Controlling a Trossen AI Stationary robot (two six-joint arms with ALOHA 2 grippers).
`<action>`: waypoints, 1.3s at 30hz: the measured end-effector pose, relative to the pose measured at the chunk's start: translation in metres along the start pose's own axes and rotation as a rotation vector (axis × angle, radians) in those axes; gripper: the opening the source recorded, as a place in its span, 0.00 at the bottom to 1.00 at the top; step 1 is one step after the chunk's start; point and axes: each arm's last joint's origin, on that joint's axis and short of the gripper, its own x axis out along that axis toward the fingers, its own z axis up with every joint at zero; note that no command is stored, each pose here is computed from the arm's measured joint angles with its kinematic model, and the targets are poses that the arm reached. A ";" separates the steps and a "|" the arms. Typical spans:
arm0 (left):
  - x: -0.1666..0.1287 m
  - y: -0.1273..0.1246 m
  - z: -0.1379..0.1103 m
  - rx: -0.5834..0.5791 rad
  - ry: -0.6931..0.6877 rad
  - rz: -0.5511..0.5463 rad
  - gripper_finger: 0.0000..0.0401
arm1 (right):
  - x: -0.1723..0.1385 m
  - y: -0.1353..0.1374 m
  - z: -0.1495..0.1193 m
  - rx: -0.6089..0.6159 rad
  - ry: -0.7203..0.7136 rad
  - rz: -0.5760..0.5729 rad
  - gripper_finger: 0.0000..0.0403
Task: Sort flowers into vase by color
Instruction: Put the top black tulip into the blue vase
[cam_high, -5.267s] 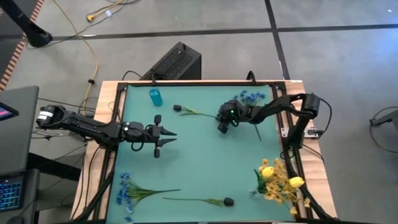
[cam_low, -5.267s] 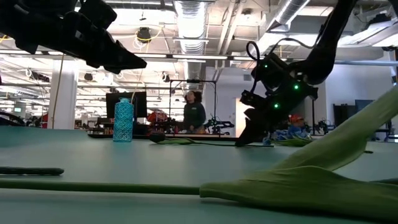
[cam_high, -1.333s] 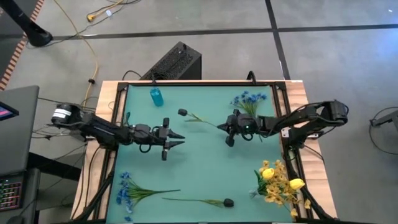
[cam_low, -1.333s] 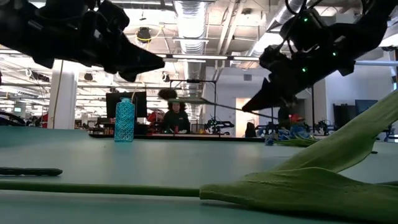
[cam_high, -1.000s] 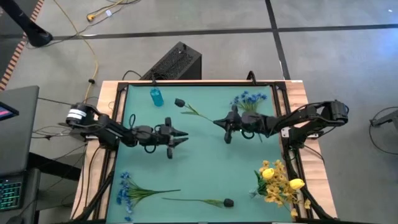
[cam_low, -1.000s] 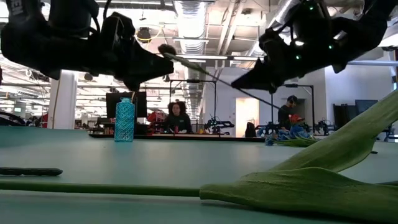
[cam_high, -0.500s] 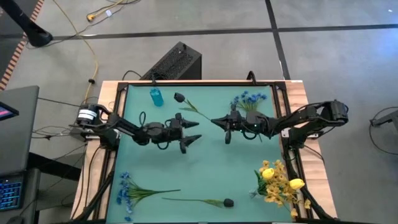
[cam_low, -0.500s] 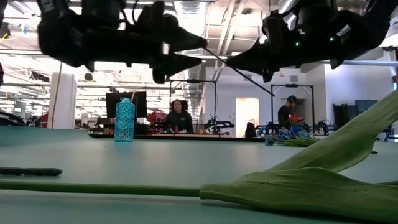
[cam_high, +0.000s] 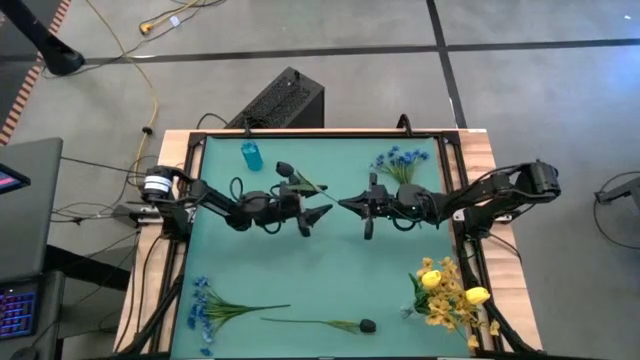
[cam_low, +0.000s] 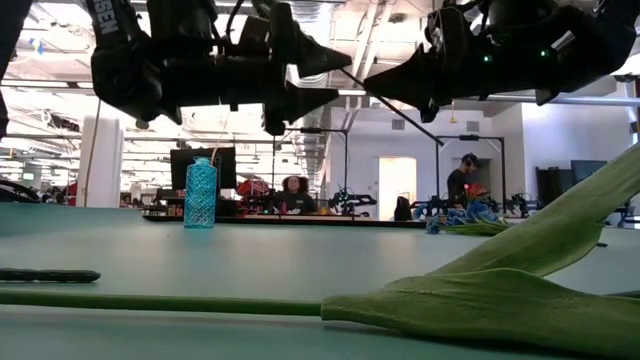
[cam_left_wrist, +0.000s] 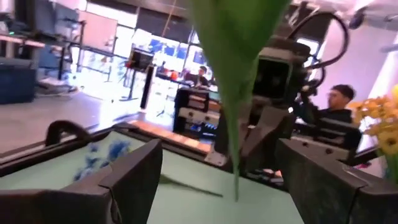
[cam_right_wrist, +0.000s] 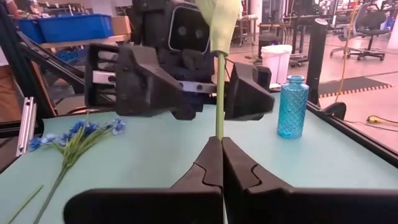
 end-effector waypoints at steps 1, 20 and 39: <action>0.000 0.000 0.000 0.000 0.000 0.005 0.75 | 0.000 0.000 0.000 -0.001 0.000 0.000 0.04; 0.000 0.001 0.004 -0.002 -0.052 0.048 0.68 | 0.000 0.002 -0.001 -0.018 0.008 0.006 0.04; 0.000 -0.002 0.003 0.052 -0.029 -0.030 0.02 | 0.000 0.003 -0.001 -0.011 0.014 0.054 0.14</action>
